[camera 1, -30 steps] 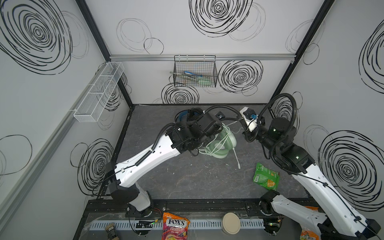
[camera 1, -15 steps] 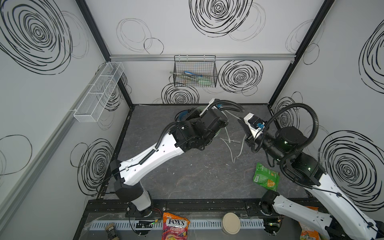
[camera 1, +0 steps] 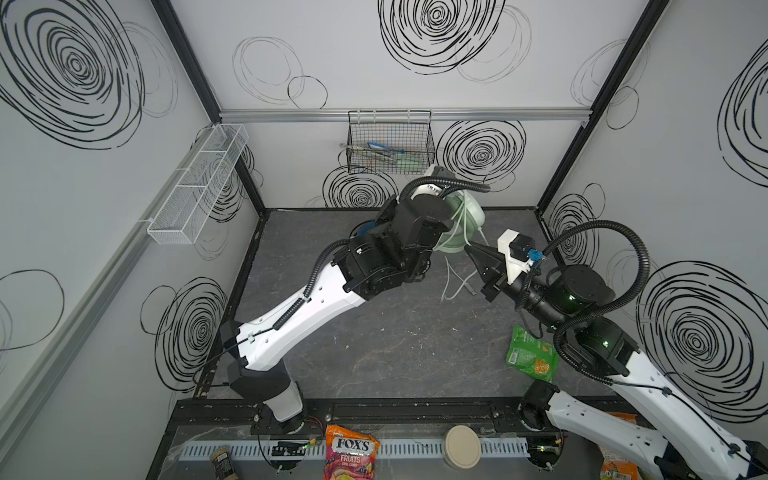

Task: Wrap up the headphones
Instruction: 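Wrap the cable around the headset band with the right gripper while the left raises it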

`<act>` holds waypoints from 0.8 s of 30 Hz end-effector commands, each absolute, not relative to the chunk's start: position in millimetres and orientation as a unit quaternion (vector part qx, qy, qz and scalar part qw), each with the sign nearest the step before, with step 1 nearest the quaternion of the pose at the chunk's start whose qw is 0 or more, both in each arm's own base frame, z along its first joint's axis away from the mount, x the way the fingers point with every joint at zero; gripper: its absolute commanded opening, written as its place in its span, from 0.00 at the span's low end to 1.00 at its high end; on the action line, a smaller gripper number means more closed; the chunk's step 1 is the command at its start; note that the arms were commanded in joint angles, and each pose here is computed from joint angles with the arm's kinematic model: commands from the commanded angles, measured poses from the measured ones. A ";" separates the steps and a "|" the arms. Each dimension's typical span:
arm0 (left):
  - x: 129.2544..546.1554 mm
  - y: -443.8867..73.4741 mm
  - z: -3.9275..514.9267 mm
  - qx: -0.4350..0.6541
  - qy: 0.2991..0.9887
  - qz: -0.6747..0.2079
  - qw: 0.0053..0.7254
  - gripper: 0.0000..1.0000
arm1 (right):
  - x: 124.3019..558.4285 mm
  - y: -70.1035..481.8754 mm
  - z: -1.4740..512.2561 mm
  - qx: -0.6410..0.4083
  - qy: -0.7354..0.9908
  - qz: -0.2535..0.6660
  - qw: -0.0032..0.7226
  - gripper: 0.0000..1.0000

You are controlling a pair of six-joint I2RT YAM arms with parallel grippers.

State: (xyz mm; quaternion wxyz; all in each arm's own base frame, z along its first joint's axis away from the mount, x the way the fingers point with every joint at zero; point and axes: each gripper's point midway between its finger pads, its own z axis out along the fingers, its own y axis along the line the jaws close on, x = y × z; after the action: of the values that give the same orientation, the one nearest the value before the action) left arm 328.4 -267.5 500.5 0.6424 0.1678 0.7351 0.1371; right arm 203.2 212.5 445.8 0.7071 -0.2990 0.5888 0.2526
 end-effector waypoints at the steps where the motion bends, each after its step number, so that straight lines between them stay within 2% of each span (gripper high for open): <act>1: 316.7 -249.4 570.4 0.021 0.714 -0.075 0.695 0.00 | 183.8 216.6 461.4 -0.299 0.555 0.308 0.712 0.11; 4: 308.7 -258.5 577.6 0.020 0.711 -0.145 0.688 0.00 | 183.2 214.3 466.3 -0.292 0.548 0.310 0.720 0.15; 10: 298.6 -267.4 583.2 0.026 0.702 -0.232 0.672 0.00 | 183.7 213.3 470.3 -0.283 0.540 0.314 0.728 0.23; 19: 293.0 -275.0 593.5 0.028 0.690 -0.330 0.643 0.00 | 190.8 212.8 446.7 -0.260 0.554 0.322 0.722 0.28; 21: 292.1 -274.6 596.1 0.028 0.687 -0.339 0.641 0.00 | 193.6 210.4 441.1 -0.246 0.558 0.325 0.723 0.34; 24: 294.2 -274.3 595.8 0.022 0.688 -0.355 0.632 0.00 | 196.0 208.8 426.9 -0.238 0.563 0.328 0.720 0.49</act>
State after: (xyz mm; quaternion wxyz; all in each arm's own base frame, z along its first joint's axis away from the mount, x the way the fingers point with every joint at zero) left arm 309.0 -289.3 532.6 0.6006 0.0780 0.7567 -0.2462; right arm 197.7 217.8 416.2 0.7006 -0.2666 0.5822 0.3148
